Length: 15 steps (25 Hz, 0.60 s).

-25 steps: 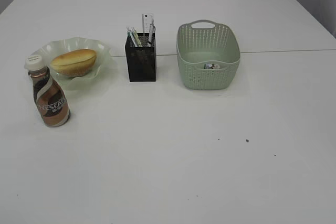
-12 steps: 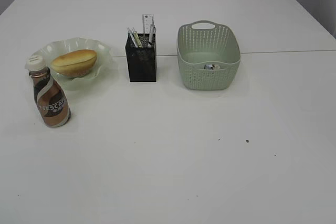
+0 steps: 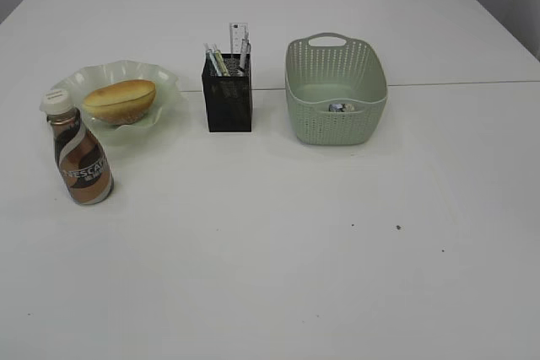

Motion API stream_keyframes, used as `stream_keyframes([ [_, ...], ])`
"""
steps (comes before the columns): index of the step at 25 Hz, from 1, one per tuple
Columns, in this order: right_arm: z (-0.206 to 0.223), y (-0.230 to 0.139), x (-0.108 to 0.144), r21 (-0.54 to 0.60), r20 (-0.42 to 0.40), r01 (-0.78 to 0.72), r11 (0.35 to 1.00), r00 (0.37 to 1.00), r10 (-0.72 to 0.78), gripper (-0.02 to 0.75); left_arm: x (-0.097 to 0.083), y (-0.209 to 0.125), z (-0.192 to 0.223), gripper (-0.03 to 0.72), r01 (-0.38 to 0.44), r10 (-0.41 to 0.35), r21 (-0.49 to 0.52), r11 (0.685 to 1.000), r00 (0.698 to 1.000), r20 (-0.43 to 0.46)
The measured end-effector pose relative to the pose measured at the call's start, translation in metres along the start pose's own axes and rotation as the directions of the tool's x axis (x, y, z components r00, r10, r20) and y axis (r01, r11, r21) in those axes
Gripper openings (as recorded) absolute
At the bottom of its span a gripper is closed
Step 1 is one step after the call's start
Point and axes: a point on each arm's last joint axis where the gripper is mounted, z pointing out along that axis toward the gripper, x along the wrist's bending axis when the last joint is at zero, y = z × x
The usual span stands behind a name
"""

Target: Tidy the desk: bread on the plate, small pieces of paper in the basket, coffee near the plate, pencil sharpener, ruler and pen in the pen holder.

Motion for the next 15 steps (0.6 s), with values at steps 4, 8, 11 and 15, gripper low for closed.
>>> stream_keyframes([
  [4,0.0000,0.0000,0.0000,0.000,0.000,0.000,1.000,1.000,0.000,0.385,0.0000,0.0000,0.0000,0.309,0.000,0.000,0.000,1.000,1.000,0.000],
  [8,0.0000,0.0001,0.0000,-0.002,0.000,0.000,1.000,1.000,0.000,0.386,0.0000,0.0000,0.0000,0.307,0.000,0.000,0.000,1.000,1.000,0.000],
  [11,0.0000,0.0001,0.0000,-0.002,0.000,0.000,1.000,1.000,0.000,0.386,0.0000,0.0000,0.0000,0.307,0.000,0.000,0.000,1.000,1.000,0.000],
  [15,0.0000,0.0001,0.0000,-0.002,0.000,0.000,1.000,1.000,0.000,0.386,0.0000,0.0000,0.0000,0.294,0.000,0.000,0.000,1.000,1.000,0.000],
])
